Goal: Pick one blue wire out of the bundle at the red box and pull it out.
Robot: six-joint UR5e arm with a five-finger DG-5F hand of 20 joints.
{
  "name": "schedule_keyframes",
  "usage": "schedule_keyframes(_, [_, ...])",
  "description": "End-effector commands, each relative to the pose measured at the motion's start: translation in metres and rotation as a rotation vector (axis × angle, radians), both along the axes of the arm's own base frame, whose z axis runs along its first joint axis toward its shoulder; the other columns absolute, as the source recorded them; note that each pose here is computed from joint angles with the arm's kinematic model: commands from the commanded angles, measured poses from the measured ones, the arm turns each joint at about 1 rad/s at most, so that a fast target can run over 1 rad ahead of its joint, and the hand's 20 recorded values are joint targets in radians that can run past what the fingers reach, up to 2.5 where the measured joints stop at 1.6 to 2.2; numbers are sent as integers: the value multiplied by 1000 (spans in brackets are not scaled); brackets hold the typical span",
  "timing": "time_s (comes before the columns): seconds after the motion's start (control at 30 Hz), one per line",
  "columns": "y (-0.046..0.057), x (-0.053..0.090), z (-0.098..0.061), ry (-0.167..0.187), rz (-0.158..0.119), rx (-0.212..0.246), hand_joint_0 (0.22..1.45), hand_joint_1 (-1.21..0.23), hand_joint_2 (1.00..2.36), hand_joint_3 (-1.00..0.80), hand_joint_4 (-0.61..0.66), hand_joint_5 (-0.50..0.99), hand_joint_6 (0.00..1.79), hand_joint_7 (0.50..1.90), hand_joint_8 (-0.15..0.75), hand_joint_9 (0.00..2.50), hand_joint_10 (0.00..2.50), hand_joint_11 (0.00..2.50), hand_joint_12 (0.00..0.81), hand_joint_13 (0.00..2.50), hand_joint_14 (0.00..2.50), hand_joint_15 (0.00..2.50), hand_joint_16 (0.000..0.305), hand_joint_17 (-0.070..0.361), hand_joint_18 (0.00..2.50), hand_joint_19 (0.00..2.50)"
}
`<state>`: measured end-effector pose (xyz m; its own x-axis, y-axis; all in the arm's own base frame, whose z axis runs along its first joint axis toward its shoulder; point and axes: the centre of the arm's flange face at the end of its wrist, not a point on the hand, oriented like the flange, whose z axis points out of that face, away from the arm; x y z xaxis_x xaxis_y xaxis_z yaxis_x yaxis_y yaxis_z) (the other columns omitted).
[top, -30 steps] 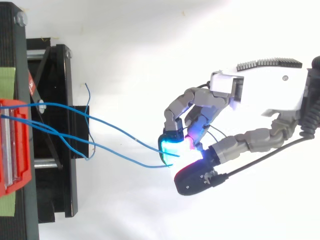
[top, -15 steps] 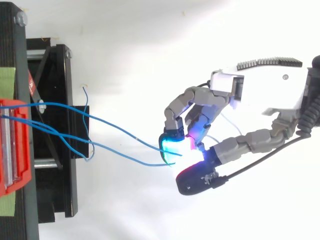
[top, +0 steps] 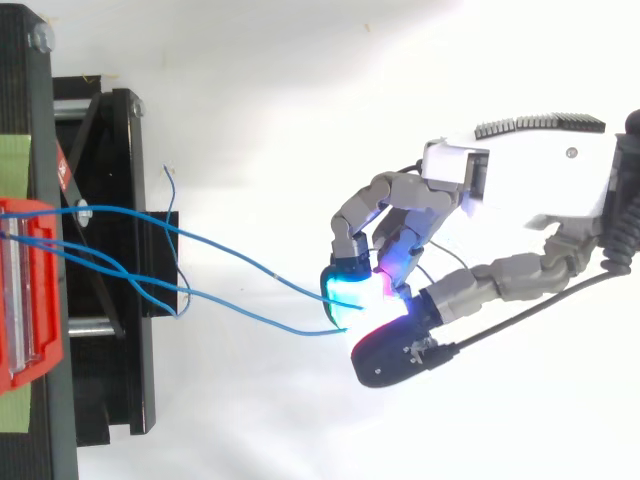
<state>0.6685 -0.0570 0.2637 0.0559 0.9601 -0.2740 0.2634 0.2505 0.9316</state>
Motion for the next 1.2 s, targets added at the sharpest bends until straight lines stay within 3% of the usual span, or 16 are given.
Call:
schedule_keyframes(0.0, [1, 0, 1, -1, 2, 0, 530, -582, 1000, -500, 143, -140, 922, 1027, 355, 1157, 12, 826, 432, 919, 19, 608, 58, 130, 660, 469])
schedule_keyframes(0.4, [1, 0, 0, 1, 0, 0, 657, -842, 1013, -324, 73, -136, 931, 1068, 352, 1152, 13, 846, 418, 948, 20, 599, 54, 121, 739, 448])
schedule_keyframes(0.6, [1, 0, 1, -2, 0, 0, 716, -909, 1005, -437, 20, -145, 942, 1041, 337, 1123, 16, 834, 419, 949, 22, 598, 54, 121, 778, 406])
schedule_keyframes(0.8, [2, 0, 0, 1, 3, 0, 729, -948, 1000, -500, 71, -160, 951, 1000, 331, 1078, 16, 835, 417, 943, 21, 595, 54, 121, 796, 380])
schedule_keyframes(0.97, [1, 1, 3, -5, 0, 1, 641, -908, 1000, -500, 115, -164, 949, 952, 322, 1054, 16, 831, 415, 923, 21, 600, 54, 122, 773, 411])
schedule_keyframes(1.03, [2, 2, 4, -8, 2, 1, 559, -804, 1000, -500, 134, -162, 942, 955, 337, 1072, 15, 831, 426, 920, 20, 615, 56, 126, 743, 435])
schedule_keyframes(1.17, [1, 3, 4, -8, 0, 1, 509, -642, 1000, -500, 139, -157, 933, 937, 355, 1113, 13, 824, 441, 923, 19, 615, 59, 133, 713, 457])
